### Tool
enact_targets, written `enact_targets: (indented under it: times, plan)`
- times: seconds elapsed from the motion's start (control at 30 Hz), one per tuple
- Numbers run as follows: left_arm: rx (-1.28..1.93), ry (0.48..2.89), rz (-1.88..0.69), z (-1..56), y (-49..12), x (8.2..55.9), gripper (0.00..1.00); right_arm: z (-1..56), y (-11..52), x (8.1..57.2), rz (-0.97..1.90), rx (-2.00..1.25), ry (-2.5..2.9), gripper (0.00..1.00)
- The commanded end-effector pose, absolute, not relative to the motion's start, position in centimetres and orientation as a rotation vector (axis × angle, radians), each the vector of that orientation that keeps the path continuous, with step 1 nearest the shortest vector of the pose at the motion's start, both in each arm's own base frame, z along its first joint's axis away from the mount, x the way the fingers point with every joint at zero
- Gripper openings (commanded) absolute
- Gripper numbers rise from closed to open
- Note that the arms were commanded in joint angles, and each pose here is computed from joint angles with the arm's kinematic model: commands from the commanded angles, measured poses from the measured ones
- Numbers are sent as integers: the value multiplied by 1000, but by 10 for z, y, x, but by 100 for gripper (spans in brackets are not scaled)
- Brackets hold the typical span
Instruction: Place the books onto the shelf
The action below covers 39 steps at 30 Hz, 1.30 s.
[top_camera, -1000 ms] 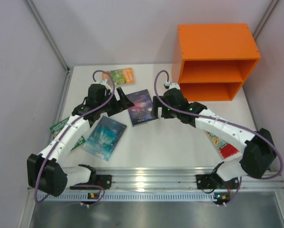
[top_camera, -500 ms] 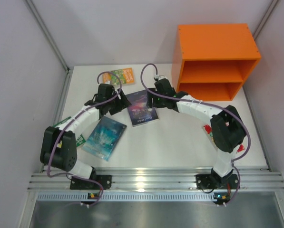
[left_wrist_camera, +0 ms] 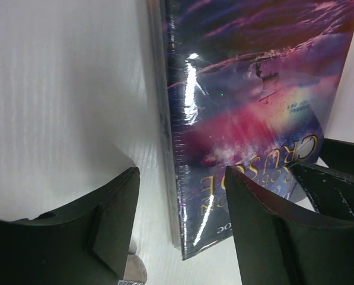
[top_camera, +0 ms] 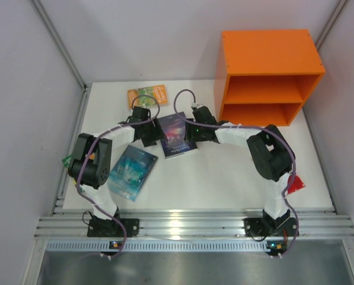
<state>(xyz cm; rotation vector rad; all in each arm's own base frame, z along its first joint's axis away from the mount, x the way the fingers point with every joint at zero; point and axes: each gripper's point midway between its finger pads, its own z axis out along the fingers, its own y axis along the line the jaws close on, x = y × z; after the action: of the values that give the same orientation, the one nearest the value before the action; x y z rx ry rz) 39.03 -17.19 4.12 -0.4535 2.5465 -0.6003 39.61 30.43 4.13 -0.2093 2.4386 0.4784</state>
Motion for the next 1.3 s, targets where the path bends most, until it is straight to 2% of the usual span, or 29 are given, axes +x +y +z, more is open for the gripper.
enact_targets:
  times: [0.0, 0.1, 0.13, 0.17, 0.23, 0.43, 0.63, 0.77, 0.9, 1.03, 1.27]
  plan:
    - [-369, 2499, -714, 54, -188, 409, 65, 40, 322, 388, 625, -200, 2403, 55]
    - [-336, 2515, -800, 53, -200, 405, 58, 28, 316, 358, 671, -179, 2435, 48]
    - [-309, 2530, -865, 53, -207, 397, 54, 40, 316, 349, 699, -161, 2409, 46]
    - [-291, 2531, -902, 55, -212, 394, 52, 25, 305, 331, 700, -148, 2428, 44]
    - [-238, 2547, -946, 55, -223, 382, 48, 36, 300, 313, 756, -113, 2400, 42]
    - [-103, 2624, -1074, 53, -264, 324, 46, 31, 260, 253, 788, -9, 2417, 40]
    - [-32, 2696, -1080, 53, -293, 262, 46, 32, 220, 225, 710, 83, 2395, 42]
    - [-72, 2696, -999, 59, -286, 261, 50, 44, 192, 235, 569, 171, 2327, 46]
    - [-59, 2687, -923, 67, -283, 283, 53, 56, 179, 253, 464, 196, 2311, 50]
    - [-105, 2682, -842, 62, -268, 300, 53, 63, 181, 275, 422, 176, 2308, 52]
    - [-120, 2722, -893, 41, -268, 301, 50, 36, 203, 291, 437, 129, 2396, 53]
